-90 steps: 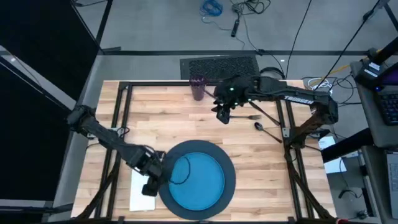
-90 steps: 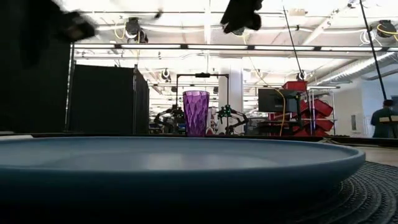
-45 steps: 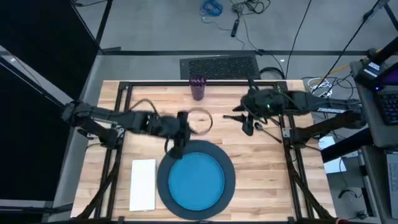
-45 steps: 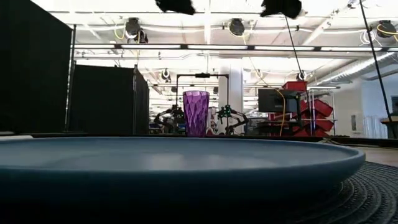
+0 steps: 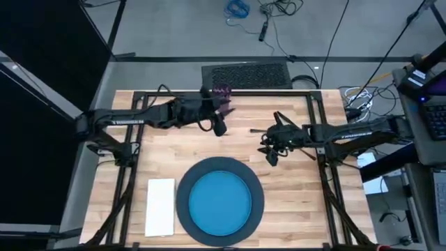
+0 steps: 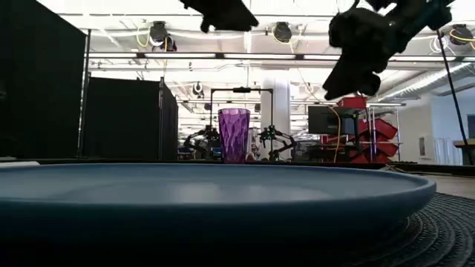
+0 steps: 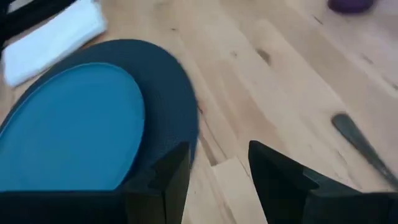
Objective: Set table place
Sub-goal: Put the black fork on the white table napkin
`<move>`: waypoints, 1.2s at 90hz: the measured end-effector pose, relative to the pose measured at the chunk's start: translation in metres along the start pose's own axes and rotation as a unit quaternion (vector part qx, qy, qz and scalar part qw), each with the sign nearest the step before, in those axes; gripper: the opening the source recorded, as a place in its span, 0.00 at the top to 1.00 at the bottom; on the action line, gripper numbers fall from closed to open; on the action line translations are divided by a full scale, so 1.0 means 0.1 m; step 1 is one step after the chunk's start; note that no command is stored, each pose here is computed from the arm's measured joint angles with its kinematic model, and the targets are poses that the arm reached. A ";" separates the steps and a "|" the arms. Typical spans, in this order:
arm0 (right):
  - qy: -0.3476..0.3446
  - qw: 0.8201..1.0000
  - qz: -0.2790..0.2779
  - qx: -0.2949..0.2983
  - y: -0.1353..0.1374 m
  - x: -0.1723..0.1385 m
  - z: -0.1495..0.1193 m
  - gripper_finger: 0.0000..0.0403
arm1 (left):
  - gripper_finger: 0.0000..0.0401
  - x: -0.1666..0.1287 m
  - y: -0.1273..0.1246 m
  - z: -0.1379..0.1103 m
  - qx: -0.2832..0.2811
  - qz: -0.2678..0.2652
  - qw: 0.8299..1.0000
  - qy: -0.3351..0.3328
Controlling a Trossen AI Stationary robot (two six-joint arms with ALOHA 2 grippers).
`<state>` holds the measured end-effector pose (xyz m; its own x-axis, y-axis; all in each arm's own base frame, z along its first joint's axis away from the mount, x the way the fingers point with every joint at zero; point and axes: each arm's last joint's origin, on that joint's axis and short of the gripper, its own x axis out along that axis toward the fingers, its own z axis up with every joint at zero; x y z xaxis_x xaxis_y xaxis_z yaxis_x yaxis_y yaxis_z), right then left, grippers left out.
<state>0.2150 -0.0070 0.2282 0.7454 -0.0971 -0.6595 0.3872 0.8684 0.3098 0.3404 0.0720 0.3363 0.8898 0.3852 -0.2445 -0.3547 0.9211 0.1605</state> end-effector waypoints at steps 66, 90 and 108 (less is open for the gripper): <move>0.119 0.967 0.210 -0.087 0.36 -0.05 -0.24 0.63 | 0.64 0.75 -0.04 -0.34 -0.016 -0.064 0.996 0.058; 0.147 0.938 0.284 -0.131 0.57 -0.15 -0.35 0.63 | 0.64 0.96 0.06 -0.46 -0.116 -0.125 0.985 0.036; 0.110 0.936 0.307 -0.134 0.66 -0.20 -0.26 0.63 | 0.64 1.38 -0.02 -0.68 -0.127 -0.151 0.978 0.065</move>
<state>0.2121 0.0654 0.2438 0.6411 0.5373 -0.5480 -0.2500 0.8213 0.5127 0.4442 0.1272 0.2372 0.9269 0.0827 -0.3661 -0.1564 0.9718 -0.1765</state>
